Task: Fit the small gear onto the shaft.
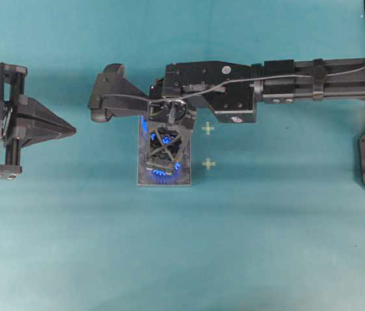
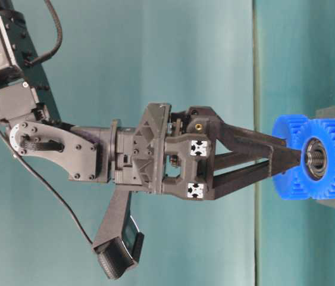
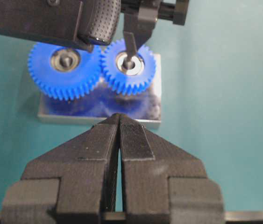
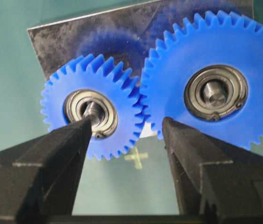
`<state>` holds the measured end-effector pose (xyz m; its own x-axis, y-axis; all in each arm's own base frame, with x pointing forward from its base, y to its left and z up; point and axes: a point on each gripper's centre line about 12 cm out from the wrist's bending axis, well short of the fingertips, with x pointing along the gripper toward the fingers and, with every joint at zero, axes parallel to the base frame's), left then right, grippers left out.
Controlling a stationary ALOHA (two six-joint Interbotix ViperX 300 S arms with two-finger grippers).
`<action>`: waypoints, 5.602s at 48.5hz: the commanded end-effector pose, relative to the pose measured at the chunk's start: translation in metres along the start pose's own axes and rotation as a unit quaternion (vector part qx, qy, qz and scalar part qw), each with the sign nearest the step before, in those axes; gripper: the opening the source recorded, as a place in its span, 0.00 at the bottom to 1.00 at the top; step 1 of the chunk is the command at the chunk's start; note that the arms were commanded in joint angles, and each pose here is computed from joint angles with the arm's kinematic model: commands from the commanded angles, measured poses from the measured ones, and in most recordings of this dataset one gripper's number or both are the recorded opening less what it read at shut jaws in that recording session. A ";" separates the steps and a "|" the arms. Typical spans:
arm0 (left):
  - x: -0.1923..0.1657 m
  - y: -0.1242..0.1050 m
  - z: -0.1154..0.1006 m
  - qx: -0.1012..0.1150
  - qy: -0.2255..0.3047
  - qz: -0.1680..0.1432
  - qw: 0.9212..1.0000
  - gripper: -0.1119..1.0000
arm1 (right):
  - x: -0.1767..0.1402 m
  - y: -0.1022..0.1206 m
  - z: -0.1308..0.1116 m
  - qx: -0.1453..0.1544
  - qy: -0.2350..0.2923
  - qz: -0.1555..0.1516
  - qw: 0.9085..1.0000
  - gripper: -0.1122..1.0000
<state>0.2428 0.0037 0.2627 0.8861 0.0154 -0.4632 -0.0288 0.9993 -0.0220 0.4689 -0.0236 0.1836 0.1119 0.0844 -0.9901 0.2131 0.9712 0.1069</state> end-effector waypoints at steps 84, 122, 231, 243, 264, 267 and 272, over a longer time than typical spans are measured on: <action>-0.014 -0.005 -0.003 0.005 -0.023 -0.010 1.000 0.10 | 0.044 0.021 -0.098 0.510 -0.369 0.276 0.726 0.70; -0.021 -0.005 -0.002 -0.007 -0.034 -0.011 0.999 0.10 | 0.057 0.013 -0.122 0.538 -0.363 0.345 0.678 0.43; -0.028 -0.005 0.005 -0.014 -0.051 -0.012 0.999 0.10 | 0.045 -0.005 -0.114 0.537 -0.393 0.349 0.659 0.80; -0.028 -0.005 0.004 -0.014 -0.049 -0.012 0.999 0.10 | 0.060 -0.005 -0.107 0.550 -0.375 0.330 0.669 0.72; -0.027 -0.005 0.002 -0.015 -0.048 -0.012 0.999 0.10 | 0.063 0.011 -0.108 0.553 -0.333 0.318 0.694 0.69; -0.028 -0.005 0.001 -0.015 -0.047 -0.012 0.999 0.10 | 0.061 0.016 -0.108 0.551 -0.330 0.322 0.696 0.67; -0.028 -0.005 0.002 -0.015 -0.049 -0.012 0.999 0.10 | 0.056 0.024 -0.109 0.547 -0.325 0.332 0.696 0.63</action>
<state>0.2174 -0.0013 0.2720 0.9209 -0.0039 -0.3897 -0.0211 0.9980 -0.0598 0.3720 0.0182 0.1040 0.8540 -0.0578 -0.5170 0.5168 -0.0201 0.8559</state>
